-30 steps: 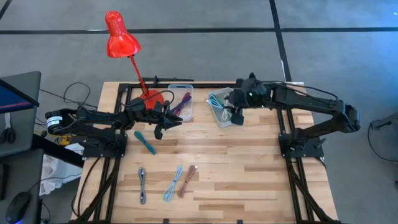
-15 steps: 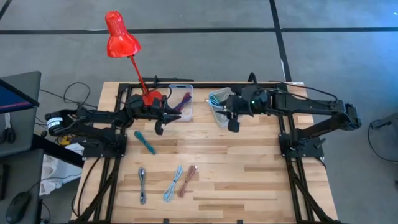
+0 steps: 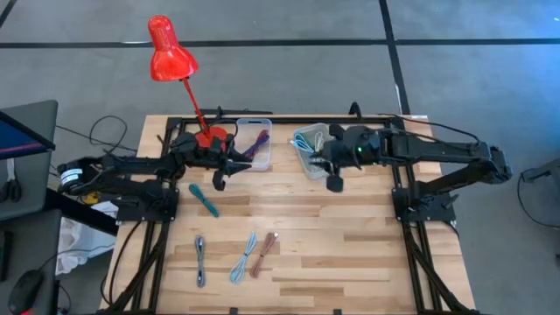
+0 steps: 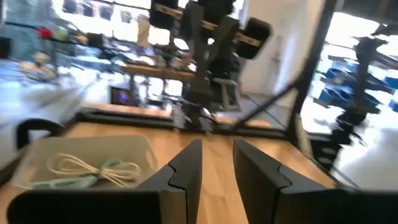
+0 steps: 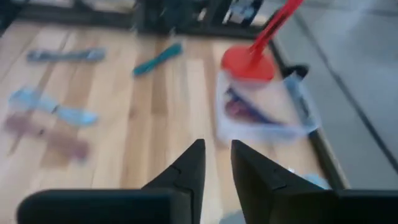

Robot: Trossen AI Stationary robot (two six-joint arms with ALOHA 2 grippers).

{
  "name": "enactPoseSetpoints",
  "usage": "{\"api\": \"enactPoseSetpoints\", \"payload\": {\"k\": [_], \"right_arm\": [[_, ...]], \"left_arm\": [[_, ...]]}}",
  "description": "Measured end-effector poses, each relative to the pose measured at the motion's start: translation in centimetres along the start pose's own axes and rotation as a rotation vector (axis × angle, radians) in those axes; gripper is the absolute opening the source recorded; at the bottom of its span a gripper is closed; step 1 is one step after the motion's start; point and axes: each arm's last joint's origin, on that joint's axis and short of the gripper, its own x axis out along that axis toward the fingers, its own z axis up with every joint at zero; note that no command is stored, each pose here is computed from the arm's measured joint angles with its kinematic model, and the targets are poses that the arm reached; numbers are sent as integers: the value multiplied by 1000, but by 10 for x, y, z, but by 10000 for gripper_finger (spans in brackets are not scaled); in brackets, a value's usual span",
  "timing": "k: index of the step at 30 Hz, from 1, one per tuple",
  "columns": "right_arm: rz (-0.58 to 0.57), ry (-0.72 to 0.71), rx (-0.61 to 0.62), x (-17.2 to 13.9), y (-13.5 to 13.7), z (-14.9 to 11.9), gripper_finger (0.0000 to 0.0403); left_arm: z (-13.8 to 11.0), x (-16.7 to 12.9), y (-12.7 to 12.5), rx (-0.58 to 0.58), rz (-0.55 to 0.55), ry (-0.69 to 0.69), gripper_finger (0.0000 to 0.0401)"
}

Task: Pick & Place USB Port
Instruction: Put the pink USB cable into the gray bin

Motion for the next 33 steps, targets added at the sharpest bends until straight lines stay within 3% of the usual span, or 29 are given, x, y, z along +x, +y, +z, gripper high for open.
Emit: {"api": "enactPoseSetpoints", "payload": {"k": [3, 8, 13, 23, 33], "right_arm": [[-31, 80, -6, -6, 5, -7, 58], [-58, 126, -27, -6, 9, -17, 44], [-57, 95, -25, 9, 15, -43, 32], [-76, -132, 15, 35, 25, -83, 8], [-62, -66, 62, 65, 33, -108, 7]], "left_arm": [[6, -9, -2, -1, -35, 23, 90], [9, -28, -6, -31, 27, 119, 90], [1, -32, -13, -106, 23, 212, 90], [-1, -32, -11, -38, 73, 230, 90], [-5, -32, -8, -62, 86, 253, 90]]}}
